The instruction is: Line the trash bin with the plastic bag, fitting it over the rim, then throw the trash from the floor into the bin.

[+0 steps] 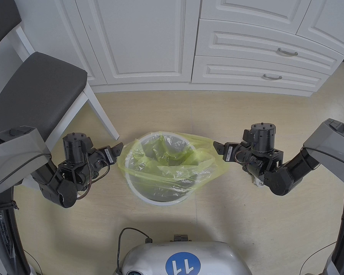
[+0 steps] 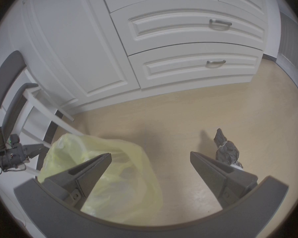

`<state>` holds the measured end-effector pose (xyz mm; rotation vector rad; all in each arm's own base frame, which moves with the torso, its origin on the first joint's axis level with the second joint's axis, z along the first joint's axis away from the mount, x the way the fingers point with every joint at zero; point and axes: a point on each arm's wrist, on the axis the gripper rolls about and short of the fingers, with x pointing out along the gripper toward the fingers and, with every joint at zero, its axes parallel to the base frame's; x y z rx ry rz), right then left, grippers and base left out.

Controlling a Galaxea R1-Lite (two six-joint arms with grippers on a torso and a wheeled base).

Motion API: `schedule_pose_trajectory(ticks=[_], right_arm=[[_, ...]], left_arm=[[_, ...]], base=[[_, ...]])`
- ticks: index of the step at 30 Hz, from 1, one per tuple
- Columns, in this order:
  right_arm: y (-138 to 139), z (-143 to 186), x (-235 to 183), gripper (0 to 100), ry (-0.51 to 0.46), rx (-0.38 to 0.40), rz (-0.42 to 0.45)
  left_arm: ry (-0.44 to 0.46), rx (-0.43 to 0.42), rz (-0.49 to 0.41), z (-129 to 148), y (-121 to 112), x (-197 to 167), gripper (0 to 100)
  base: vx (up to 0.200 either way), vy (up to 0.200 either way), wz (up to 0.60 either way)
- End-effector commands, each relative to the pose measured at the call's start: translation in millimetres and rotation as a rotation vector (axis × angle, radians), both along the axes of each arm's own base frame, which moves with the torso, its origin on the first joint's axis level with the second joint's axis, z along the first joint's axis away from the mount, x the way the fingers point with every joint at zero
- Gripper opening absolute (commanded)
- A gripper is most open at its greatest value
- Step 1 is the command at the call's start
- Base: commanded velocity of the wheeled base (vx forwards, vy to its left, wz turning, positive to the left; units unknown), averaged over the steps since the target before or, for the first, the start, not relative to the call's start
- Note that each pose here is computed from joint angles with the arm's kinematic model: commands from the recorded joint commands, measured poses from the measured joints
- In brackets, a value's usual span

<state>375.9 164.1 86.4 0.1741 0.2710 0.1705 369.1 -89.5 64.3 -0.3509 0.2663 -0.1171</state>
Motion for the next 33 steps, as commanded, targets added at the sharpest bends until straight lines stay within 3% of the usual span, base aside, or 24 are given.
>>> schedule_pose_trajectory(ticks=[1, 6, 10, 15, 20, 25, 33], right_arm=[[5.6, 6.5, -17.8, 100, 0.017, 0.004, 0.071], [21.0, -13.8, -33.0, 100, 0.09, -0.023, 0.155], [21.8, -41.5, -30.2, 100, 0.194, -0.107, 0.161], [16.3, -51.1, -31.4, 100, 0.235, -0.156, 0.163], [17.7, -58.1, -32.8, 100, 0.253, -0.17, 0.173], [32.1, -87.6, -32.4, 100, 0.291, -0.185, 0.189], [54.2, -92.9, -45.0, 100, 0.306, -0.159, 0.229]], left_arm=[[-0.007, 0.02, -0.002, 1.9, -0.3, -1.1, 100], [-0.01, 0.035, -0.006, 0.9, -0.6, -1.8, 100], [-0.014, 0.034, -0.005, 2.3, 0.0, -1.8, 100], [-0.017, 0.033, -0.003, 2.7, -0.1, -1.5, 100], [-0.014, 0.034, -0.003, 1.0, -0.3, -0.5, 100], [-0.016, 0.034, -0.003, 1.6, -0.3, -0.6, 100], [-0.035, 0.029, 0.014, 6.3, 3.5, 1.6, 100]], base=[[0.0, 0.0, 0.0], [0.0, 0.0, 0.0], [0.0, 0.0, 0.0], [0.0, 0.0, 0.0], [0.0, 0.0, 0.0], [0.0, 0.0, 0.0], [0.0, 0.0, 0.0]])
